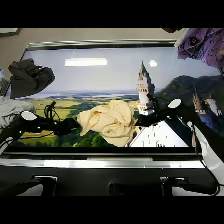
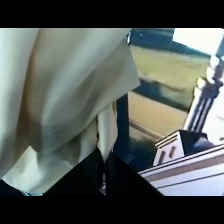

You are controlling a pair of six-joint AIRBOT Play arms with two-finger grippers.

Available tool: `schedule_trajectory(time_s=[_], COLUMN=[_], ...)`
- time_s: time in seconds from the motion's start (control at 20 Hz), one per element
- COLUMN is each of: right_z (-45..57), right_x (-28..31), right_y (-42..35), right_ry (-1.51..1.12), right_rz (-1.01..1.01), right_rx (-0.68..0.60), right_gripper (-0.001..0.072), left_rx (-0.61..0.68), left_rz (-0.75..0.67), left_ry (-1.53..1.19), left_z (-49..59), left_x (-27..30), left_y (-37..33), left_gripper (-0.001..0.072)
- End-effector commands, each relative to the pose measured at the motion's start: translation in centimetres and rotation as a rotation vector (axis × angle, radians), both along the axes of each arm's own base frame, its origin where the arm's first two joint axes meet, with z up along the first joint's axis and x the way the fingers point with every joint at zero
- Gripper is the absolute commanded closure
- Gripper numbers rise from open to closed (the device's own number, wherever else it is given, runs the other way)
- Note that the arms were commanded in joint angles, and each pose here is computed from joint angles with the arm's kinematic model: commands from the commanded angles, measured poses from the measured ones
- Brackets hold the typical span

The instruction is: Fold the clothes and pants, and hang the long-sleeved shirts on hangers.

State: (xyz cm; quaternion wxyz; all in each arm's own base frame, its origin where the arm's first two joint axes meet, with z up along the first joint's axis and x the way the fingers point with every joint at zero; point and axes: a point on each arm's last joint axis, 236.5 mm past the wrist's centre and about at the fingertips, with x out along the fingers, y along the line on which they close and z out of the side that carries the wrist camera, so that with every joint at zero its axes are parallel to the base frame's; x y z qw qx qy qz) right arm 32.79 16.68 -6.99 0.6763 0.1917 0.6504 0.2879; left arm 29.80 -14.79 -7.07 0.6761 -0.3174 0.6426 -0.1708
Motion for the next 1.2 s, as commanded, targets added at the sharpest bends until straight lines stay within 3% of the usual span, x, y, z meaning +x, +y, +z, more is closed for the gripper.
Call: schedule_trajectory(time_s=[0.0, 0.1, 0.25, 0.3, 0.35, 0.4, 0.55, 0.65, 0.85, 1.0, 1.15], right_z=[0.3, 0.4, 0.7, 1.1, 1.5, 1.9, 4.4, 8.1, 25.1, 40.7, 51.4], right_x=[-0.2, -0.5, -0.3, -0.1, 0.1, 0.3, 1.7, 4.3, 11.8, 11.1, 5.3], right_y=[0.1, 0.1, 0.1, 0.1, 0.1, 0.0, -0.7, -2.9, -9.1, -11.0, -12.0], right_ry=[0.007, 0.017, 0.006, -0.01, -0.027, -0.043, -0.149, -0.293, -0.757, -1.089, -1.313], right_rz=[0.002, 0.011, 0.0, -0.005, -0.009, -0.015, -0.031, -0.044, -0.19, -0.289, -0.354], right_rx=[0.005, 0.009, 0.009, 0.006, 0.005, 0.003, -0.032, -0.141, -0.393, -0.436, -0.444], right_gripper=[0.0684, 0.0684, 0.0684, 0.0684, 0.0685, 0.0685, 0.0686, 0.0686, 0.0685, 0.0685, 0.0685], left_rx=[-0.045, -0.048, -0.06, -0.067, -0.077, -0.082, -0.107, -0.11, 0.062, 0.177, 0.316], left_rz=[-0.028, -0.011, 0.02, 0.026, 0.035, 0.036, 0.044, 0.059, 0.119, 0.167, 0.232], left_ry=[-0.001, -0.013, 0.015, 0.027, 0.029, 0.012, -0.112, -0.277, -0.697, -0.999, -1.204], left_z=[-1.0, -1.3, -2.2, -2.5, -2.4, -2.1, 2.4, 8.8, 27.7, 42.6, 52.0], left_x=[-0.1, 0.4, 0.7, 0.7, 1.0, 1.6, 6.0, 10.8, 18.3, 17.0, 11.0], left_y=[-2.5, -3.4, -4.0, -4.1, -4.2, -4.3, -4.4, -2.9, 5.0, 9.2, 11.5], left_gripper=[0.0053, 0.0057, 0.0152, 0.0306, 0.0576, 0.0693, 0.0695, 0.0697, 0.0697, 0.0696, 0.0696])
